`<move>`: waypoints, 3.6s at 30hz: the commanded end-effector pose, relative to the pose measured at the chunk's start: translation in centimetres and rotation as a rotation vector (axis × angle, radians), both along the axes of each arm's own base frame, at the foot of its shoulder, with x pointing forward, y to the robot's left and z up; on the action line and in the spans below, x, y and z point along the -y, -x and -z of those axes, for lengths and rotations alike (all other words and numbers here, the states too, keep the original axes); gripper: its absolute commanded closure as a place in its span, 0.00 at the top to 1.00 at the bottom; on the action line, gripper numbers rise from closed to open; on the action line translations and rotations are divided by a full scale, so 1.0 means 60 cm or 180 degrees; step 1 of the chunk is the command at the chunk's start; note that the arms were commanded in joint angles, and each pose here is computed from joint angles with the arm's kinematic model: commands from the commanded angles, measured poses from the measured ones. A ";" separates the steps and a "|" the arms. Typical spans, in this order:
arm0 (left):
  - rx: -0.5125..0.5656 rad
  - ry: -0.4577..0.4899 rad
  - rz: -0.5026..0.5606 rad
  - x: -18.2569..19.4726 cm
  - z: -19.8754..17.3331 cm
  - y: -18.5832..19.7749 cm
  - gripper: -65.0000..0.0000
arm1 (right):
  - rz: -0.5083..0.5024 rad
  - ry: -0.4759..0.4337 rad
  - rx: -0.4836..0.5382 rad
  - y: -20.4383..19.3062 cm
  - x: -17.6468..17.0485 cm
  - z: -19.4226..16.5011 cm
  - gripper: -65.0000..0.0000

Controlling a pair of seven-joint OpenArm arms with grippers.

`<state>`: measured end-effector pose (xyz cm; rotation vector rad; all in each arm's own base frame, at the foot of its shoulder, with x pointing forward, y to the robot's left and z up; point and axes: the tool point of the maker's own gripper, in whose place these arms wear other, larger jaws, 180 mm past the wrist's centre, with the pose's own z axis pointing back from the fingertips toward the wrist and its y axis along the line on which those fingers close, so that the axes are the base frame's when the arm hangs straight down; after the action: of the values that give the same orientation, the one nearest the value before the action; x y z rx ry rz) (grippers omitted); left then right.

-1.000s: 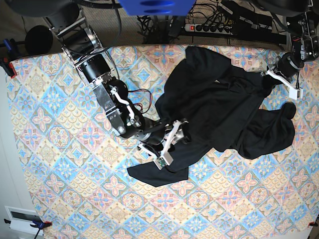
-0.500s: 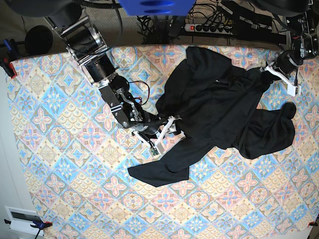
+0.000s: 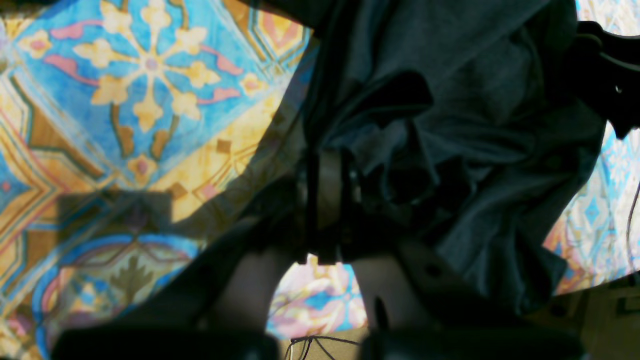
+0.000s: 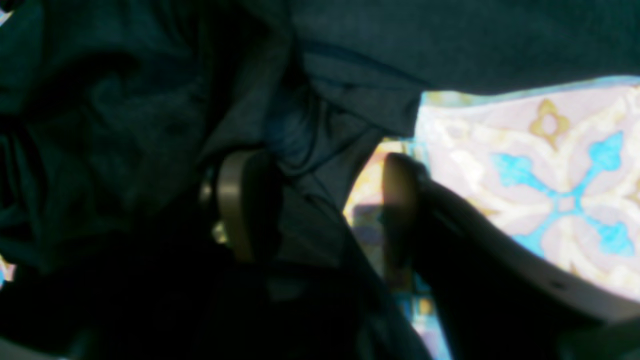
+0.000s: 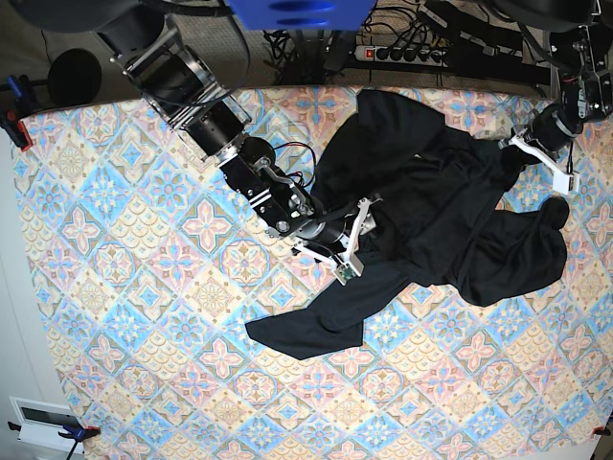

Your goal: Layout the t-shirt on the table in an organized manner, then fold the t-shirt properly

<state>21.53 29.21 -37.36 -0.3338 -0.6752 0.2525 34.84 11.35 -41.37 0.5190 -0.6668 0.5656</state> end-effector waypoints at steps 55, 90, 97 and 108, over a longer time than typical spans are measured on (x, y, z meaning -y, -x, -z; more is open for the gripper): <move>0.0198 0.0087 -0.0046 0.012 -0.016 -0.022 0.00 | 0.0381 -0.0534 0.0101 -0.001 0.031 -0.081 0.45; 0.0343 0.0135 -0.0042 0.017 -0.034 -0.046 0.00 | 0.1016 -0.0543 0.1222 -0.061 0.255 -0.250 0.00; 0.0509 0.0484 0.0018 0.051 -0.067 -0.091 0.04 | 0.1412 -0.0458 0.1180 -0.058 0.354 -0.238 0.00; 0.0969 0.0234 0.0071 0.047 -0.145 -0.196 0.25 | 0.2158 -0.0230 0.1139 -0.044 0.549 -0.230 0.00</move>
<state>32.39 26.04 -30.62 -0.4532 -0.8982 0.2249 36.49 -21.00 -29.85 0.2370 -1.0646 -0.0195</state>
